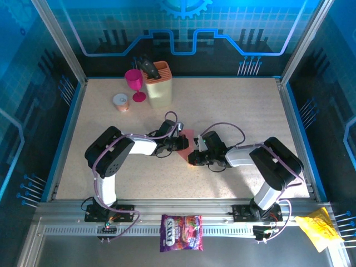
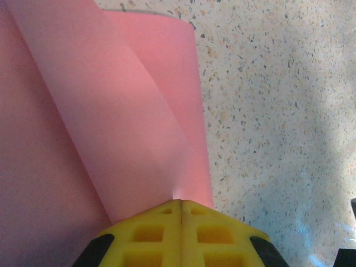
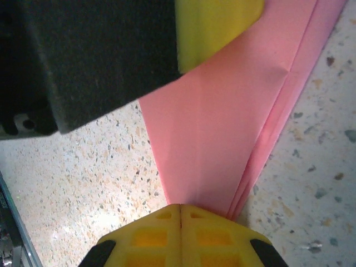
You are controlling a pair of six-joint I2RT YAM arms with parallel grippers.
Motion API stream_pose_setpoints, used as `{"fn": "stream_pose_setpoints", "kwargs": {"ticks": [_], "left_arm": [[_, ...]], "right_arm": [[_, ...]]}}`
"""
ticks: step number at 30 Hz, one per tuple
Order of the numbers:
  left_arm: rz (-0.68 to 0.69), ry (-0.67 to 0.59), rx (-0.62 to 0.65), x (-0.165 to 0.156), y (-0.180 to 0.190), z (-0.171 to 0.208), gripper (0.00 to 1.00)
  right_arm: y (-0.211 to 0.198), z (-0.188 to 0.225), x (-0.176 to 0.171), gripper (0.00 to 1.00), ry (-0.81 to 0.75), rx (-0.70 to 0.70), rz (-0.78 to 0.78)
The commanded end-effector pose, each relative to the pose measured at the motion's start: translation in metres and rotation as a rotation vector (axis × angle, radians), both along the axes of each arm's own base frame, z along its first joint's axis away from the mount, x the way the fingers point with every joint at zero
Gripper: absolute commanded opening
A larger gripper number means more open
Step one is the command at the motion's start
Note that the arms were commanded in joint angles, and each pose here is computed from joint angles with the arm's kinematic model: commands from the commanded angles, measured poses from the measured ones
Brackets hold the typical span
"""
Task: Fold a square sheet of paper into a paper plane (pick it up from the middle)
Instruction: Fourth fold the wing at the center of the table.
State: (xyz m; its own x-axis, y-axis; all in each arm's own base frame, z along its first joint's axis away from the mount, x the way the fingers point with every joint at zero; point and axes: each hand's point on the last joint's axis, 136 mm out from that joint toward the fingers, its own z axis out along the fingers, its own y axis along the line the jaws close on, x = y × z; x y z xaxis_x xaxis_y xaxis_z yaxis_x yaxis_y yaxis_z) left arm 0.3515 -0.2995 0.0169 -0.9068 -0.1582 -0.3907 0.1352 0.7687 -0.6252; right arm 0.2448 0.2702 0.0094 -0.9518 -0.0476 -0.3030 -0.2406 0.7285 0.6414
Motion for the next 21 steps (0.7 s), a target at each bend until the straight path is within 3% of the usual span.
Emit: {"fn": "stream_pose_setpoints", "kwargs": {"ticks": [1, 14, 21], "left_arm": [[0.029, 0.053, 0.105, -0.01, 0.025, -0.032, 0.0], [0.046, 0.062, 0.108, -0.01, 0.03, -0.036, 0.0], [0.082, 0.08, 0.119, -0.012, 0.035, -0.037, 0.0]], "right_arm": [[-0.042, -0.052, -0.09, 0.0, 0.312, -0.216, 0.07], [-0.055, -0.049, -0.106, 0.0, 0.33, -0.257, 0.094], [-0.066, -0.001, -0.064, 0.0, 0.228, -0.158, -0.032]]}}
